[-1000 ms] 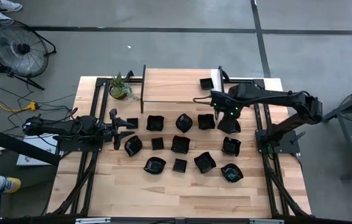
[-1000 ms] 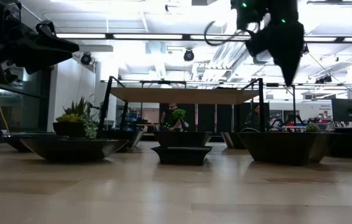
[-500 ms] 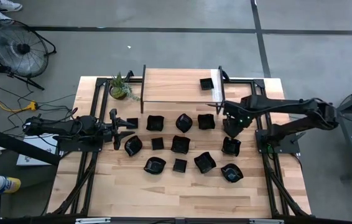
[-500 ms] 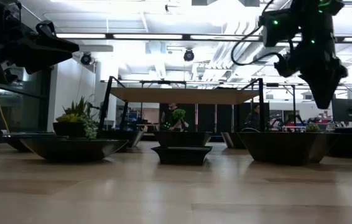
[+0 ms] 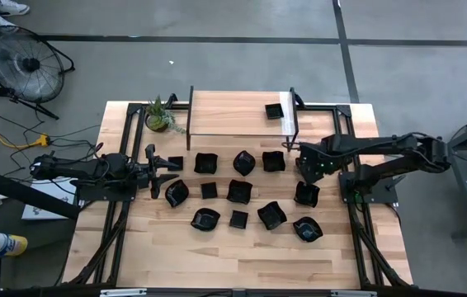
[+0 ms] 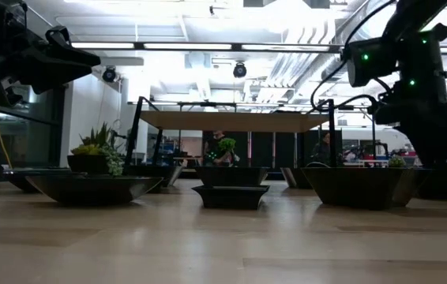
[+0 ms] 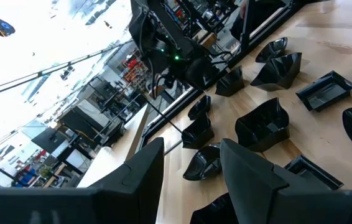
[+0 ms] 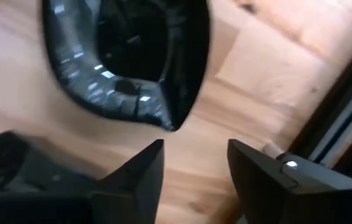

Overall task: Pick & Place Mini shaped plates
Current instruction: Put the black leaf-shaped plate on the shelf

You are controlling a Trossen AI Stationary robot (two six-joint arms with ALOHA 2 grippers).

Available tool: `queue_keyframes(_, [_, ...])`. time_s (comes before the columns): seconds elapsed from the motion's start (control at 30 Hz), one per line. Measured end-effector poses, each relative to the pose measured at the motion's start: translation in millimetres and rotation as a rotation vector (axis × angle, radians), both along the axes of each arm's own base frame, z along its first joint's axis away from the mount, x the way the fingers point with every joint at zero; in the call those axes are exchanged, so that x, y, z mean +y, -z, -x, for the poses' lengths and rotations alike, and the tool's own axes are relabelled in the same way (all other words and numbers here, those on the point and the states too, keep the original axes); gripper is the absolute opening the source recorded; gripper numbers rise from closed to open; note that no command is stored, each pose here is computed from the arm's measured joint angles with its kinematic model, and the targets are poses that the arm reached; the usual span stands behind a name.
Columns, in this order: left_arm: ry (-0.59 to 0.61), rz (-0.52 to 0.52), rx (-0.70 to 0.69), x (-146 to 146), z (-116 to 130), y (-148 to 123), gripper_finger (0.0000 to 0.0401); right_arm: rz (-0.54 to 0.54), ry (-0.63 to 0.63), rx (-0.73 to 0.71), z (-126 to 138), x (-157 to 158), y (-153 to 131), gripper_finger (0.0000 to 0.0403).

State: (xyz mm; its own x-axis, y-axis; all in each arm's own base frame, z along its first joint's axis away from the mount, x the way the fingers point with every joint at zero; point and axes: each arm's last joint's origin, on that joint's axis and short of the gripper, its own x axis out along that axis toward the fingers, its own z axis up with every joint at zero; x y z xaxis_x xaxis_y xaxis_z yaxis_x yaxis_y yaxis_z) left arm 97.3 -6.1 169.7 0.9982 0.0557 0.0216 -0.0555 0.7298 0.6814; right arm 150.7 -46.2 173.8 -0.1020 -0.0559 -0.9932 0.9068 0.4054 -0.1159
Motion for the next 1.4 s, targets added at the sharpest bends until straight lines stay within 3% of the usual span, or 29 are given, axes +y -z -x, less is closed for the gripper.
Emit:
queue_keyframes(0.17, [0.000, 0.000, 0.000, 0.0, 0.0, 0.0, 0.0154, 0.057, 0.057, -0.026, -2.0, -5.4, 0.3, 0.0203])
queue_keyframes(0.47, [0.000, 0.000, 0.000, 0.0, 0.0, 0.0, 0.0154, 0.092, 0.128, -0.087, -4.1, -19.3, 0.4, 0.0204])
queue_keyframes(0.67, [0.000, 0.000, 0.000, 0.0, 0.0, -0.1, 0.0154, 0.069, 0.157, -0.090, -0.8, -25.5, 2.7, 0.0204])
queue_keyframes(0.93, [0.000, 0.000, 0.000, 0.0, 0.0, -0.1, 0.0154, 0.007, 0.197, -0.044, 16.5, -22.7, 28.0, 0.0204])
queue_keyframes(1.4, [0.001, 0.000, 0.000, 0.0, 0.0, 0.0, 0.0154, -0.006, 0.118, -0.169, 8.1, -26.4, 31.8, 0.0204])
